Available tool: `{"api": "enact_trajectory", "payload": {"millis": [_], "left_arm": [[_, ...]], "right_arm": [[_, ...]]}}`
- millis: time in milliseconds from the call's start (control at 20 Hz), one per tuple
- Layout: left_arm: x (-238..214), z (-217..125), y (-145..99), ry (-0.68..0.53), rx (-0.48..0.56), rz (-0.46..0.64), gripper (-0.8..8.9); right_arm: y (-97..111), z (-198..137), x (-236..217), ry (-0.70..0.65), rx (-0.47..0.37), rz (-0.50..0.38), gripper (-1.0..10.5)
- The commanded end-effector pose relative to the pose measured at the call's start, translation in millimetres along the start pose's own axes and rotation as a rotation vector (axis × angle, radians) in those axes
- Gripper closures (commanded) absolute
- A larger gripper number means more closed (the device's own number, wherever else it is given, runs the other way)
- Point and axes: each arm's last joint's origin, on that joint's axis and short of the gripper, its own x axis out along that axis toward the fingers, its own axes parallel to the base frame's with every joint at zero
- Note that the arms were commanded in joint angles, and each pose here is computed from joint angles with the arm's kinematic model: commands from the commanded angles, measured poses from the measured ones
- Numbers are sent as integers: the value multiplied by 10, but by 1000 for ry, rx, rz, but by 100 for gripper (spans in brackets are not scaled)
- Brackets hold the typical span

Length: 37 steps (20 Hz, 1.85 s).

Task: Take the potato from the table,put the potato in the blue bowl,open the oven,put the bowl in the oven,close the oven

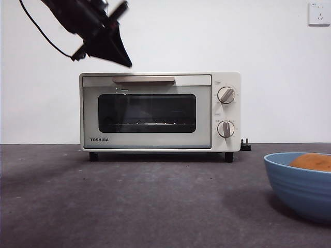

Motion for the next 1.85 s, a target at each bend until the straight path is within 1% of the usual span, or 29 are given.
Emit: {"api": "enact_trajectory", "payload": {"millis": [50, 200, 400, 750, 900, 1200, 1600, 1850], "left_arm": [[141, -15, 25, 10, 61, 74, 819], [200, -6, 46, -6, 70, 94, 819], [244, -11, 50, -6, 73, 92, 819], [331, -146, 89, 113, 47, 92, 819], [347, -196, 59, 161, 46, 87, 819], [368, -295, -29, 257, 51, 73, 819], [400, -418, -171, 378, 63, 98, 819], [439, -460, -288, 413, 86, 109, 819]], "right_arm": [[-9, -30, -40, -9, 34, -9, 955], [-13, -51, -71, -15, 37, -7, 955], [-15, -55, -77, -17, 39, -10, 955], [-18, -53, -76, -22, 39, -20, 955], [-23, -50, -76, -29, 39, -38, 955], [-23, -48, -77, -33, 50, -40, 955], [-25, -61, -99, -39, 53, -36, 955], [-36, -126, -209, -77, 51, -23, 955]]}}
